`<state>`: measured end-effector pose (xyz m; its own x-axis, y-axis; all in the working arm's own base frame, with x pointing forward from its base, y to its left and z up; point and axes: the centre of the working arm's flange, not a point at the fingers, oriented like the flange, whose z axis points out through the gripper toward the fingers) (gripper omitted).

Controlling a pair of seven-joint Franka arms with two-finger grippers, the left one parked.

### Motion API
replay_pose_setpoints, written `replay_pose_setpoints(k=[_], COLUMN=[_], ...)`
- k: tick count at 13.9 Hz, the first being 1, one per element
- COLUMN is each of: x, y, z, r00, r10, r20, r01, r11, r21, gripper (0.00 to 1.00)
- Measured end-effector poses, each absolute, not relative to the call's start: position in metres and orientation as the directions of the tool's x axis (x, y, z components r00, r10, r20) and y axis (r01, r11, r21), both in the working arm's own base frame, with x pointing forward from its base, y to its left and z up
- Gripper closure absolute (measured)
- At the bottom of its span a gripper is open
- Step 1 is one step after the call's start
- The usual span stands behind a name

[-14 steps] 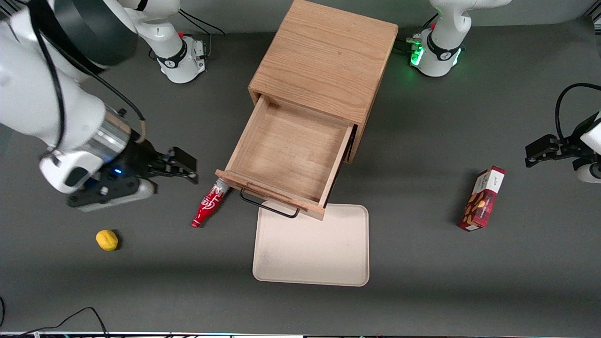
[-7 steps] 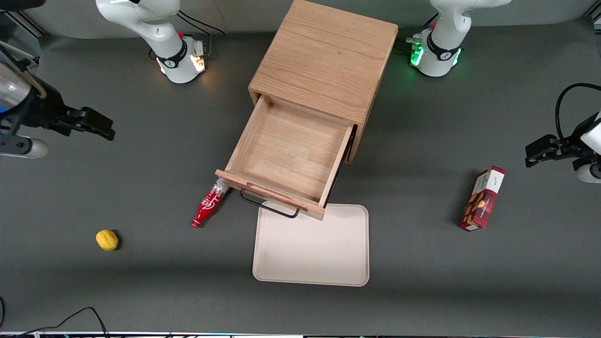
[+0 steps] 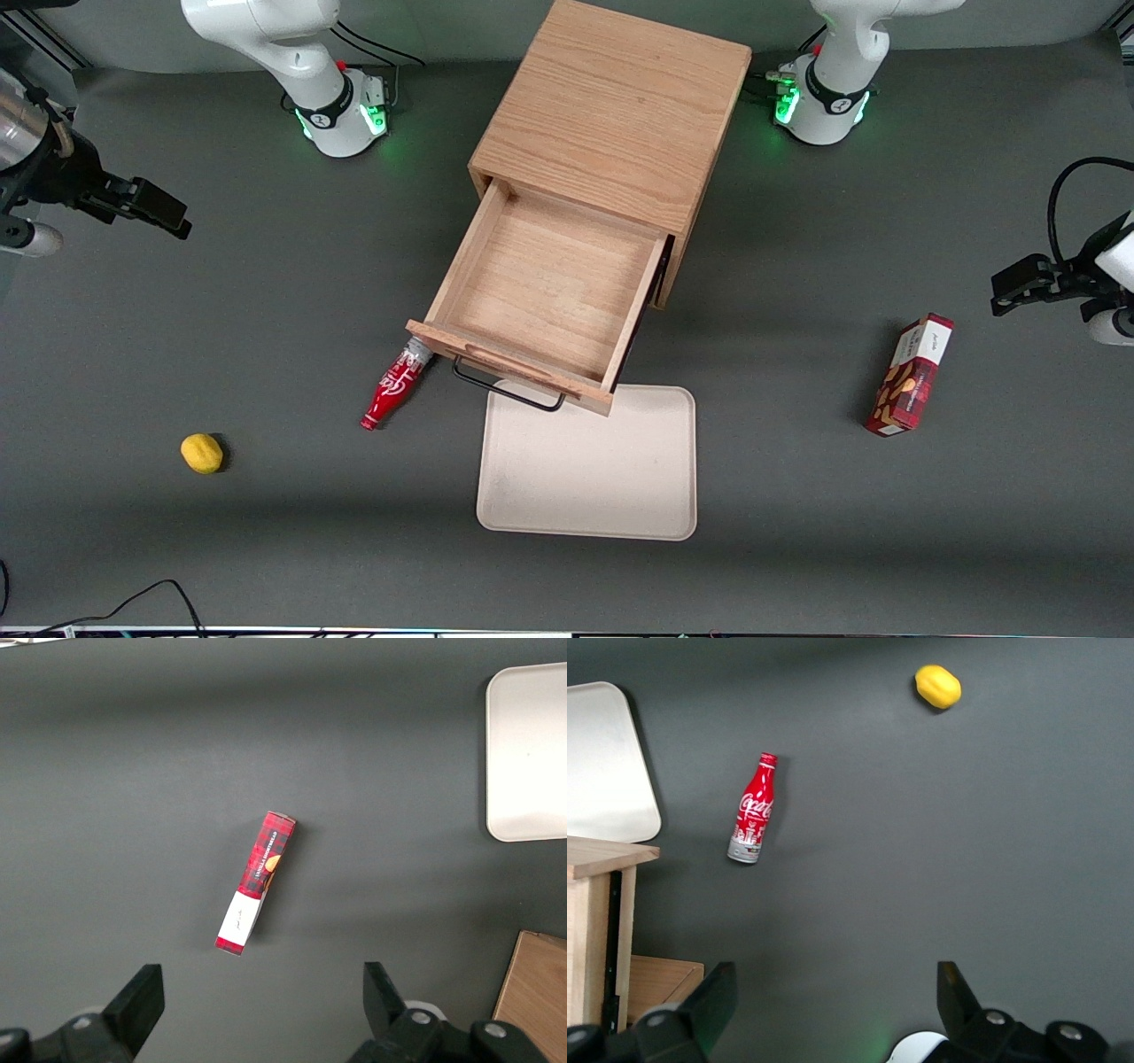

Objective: Open upper drawer

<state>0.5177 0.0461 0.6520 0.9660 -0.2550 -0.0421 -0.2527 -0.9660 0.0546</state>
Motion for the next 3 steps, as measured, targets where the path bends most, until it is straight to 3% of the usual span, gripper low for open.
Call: replay_pose_setpoints(k=[3], x=[0.5150], y=[0.0390], z=[0.6546], r00=[0.963], r10=[-0.268], r20=[-0.038], r01=[-0.266], r11=[-0.963], r21=[0.048], gripper=[0.00])
